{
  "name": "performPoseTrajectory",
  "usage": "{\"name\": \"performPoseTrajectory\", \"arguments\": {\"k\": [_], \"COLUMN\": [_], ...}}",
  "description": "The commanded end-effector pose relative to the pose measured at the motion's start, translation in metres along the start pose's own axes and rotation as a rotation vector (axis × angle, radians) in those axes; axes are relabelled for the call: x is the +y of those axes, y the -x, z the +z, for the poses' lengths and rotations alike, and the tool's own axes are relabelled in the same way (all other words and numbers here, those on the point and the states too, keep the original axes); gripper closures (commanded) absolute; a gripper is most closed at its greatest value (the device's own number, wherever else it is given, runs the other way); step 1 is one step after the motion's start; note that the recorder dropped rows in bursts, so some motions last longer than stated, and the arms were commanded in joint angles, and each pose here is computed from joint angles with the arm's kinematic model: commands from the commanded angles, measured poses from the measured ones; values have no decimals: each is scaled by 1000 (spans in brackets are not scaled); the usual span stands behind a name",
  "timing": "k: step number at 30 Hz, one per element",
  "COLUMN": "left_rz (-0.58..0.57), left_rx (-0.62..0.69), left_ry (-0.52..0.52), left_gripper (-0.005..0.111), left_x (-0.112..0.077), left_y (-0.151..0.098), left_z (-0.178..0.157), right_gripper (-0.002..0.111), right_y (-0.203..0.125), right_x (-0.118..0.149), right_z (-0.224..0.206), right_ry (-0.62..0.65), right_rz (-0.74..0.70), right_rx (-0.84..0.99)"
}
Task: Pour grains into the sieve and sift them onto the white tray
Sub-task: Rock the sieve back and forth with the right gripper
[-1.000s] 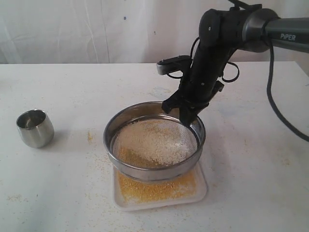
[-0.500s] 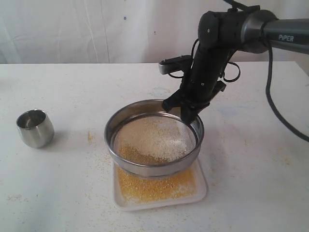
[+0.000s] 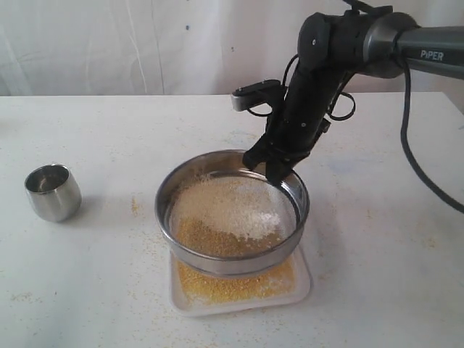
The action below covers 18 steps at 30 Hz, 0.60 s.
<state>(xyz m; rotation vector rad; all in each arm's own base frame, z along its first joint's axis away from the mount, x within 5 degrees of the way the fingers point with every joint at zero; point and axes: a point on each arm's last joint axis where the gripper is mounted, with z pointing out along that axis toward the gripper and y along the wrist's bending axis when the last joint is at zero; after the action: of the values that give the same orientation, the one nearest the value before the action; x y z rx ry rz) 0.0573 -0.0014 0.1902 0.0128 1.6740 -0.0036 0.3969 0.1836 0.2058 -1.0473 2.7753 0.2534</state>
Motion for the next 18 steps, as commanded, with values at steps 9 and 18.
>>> {"name": "performPoseTrajectory", "arguments": {"k": [9, 18], "left_rz": [0, 0], "left_rx": [-4, -4], "left_ry": [5, 5], "left_gripper": [107, 107], "left_x": [0, 0], "left_y": [-1, -1], "left_z": [0, 0], "right_gripper": [108, 108], "right_y": [-1, 0], "right_x": [14, 0], "right_z": [-6, -7], "right_ry": [113, -34], "right_rz": [-75, 103], "right_rx": [9, -4]}}
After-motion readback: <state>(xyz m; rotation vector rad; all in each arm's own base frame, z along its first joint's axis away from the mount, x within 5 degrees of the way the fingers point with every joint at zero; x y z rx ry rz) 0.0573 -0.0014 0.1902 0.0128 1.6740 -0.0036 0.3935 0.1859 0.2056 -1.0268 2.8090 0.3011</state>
